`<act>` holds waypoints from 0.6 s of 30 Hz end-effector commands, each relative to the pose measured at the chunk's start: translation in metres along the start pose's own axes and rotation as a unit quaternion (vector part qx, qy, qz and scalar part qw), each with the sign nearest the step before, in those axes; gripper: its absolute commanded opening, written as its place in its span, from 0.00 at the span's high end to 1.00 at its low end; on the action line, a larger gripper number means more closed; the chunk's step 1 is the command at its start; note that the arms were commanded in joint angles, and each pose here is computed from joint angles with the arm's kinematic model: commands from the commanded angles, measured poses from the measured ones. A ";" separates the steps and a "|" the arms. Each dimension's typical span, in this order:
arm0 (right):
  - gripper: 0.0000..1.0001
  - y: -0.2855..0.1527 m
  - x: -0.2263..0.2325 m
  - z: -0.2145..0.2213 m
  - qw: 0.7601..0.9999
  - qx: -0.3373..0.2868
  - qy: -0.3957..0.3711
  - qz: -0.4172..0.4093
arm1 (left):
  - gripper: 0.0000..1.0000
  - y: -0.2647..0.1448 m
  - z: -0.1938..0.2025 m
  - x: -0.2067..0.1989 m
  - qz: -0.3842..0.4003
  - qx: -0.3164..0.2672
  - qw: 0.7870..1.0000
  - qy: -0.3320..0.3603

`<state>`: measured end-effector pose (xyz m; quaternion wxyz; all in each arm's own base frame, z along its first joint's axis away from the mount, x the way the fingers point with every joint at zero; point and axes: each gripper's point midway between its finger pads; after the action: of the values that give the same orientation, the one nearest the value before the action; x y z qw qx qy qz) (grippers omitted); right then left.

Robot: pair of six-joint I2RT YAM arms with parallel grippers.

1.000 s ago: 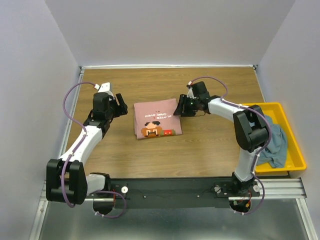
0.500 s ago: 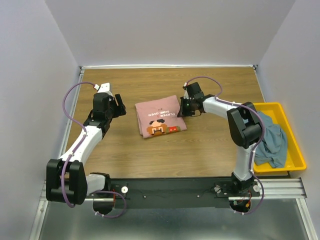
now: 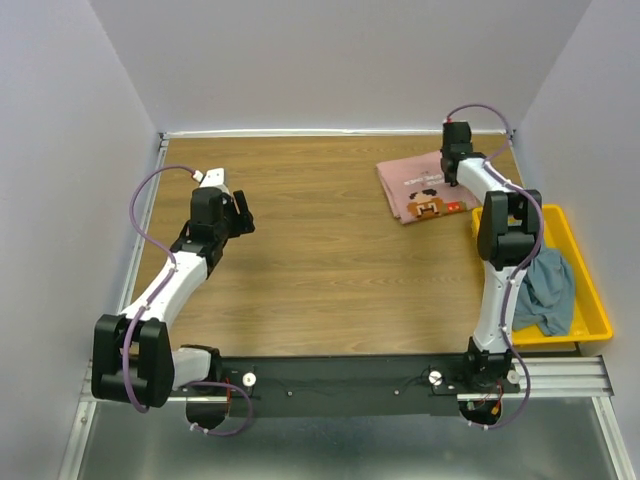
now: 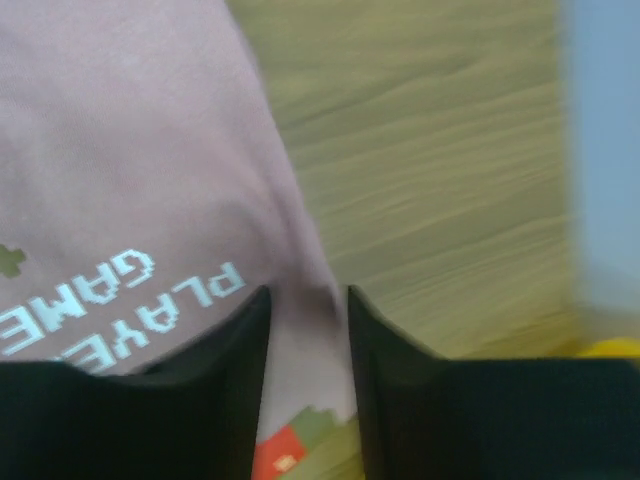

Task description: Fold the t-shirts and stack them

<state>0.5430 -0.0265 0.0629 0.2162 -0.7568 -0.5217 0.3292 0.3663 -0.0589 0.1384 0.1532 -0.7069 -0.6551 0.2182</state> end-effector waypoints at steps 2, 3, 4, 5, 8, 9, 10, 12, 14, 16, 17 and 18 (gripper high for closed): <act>0.42 -0.006 -0.037 -0.054 0.996 -0.044 -0.032 0.068 | 0.27 0.006 0.008 0.003 -0.014 0.006 1.000 0.011; 0.42 -0.010 -0.029 -0.057 0.997 -0.049 -0.027 0.050 | 0.27 0.006 0.008 0.002 -0.013 0.007 1.000 0.012; 0.41 -0.021 -0.024 -0.065 0.998 -0.058 -0.018 0.031 | 0.27 0.007 0.009 0.002 -0.013 0.009 1.000 0.012; 0.40 -0.026 -0.011 -0.062 0.998 -0.058 0.001 0.009 | 0.27 0.008 0.010 0.002 -0.014 0.011 1.000 0.012; 0.39 -0.050 0.034 -0.056 0.991 -0.047 0.056 -0.111 | 0.27 0.011 0.011 0.000 -0.010 0.014 1.000 0.012; 0.39 -0.060 0.057 -0.053 0.983 -0.038 0.071 -0.167 | 0.27 0.011 0.012 -0.001 -0.008 0.016 1.000 0.012; 0.38 -0.064 0.069 -0.047 0.978 -0.027 0.082 -0.191 | 0.27 0.012 0.012 -0.001 -0.008 0.016 1.000 0.011; 0.36 -0.074 0.097 -0.032 0.969 -0.005 0.089 -0.228 | 0.27 0.013 0.011 -0.002 -0.007 0.016 1.000 0.010; 0.37 -0.076 0.121 -0.015 0.968 0.011 0.072 -0.238 | 0.27 0.013 0.011 -0.001 -0.007 0.016 1.000 0.010; 0.37 -0.076 0.134 -0.004 0.968 0.020 0.058 -0.242 | 0.27 0.012 0.009 -0.001 -0.007 0.013 1.000 0.009; 0.37 -0.077 0.142 0.002 0.968 0.023 0.047 -0.245 | 0.27 0.011 0.009 -0.002 -0.006 0.013 1.000 0.010; 0.37 -0.073 0.147 0.009 0.969 0.030 0.041 -0.242 | 0.27 0.011 0.009 -0.002 -0.007 0.012 1.000 0.011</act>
<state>0.5432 0.1062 0.1035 0.2893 -0.6507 -0.6649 0.2253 0.3663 -0.0624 0.1180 0.1770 -0.7012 -0.6501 0.2330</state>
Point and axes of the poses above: each gripper's point midway between its finger pads, its own y axis out along the fingers, its own x axis along the line the jaws close on, z = x × y, and after that the axes turned 9 degrees about y, right-handed
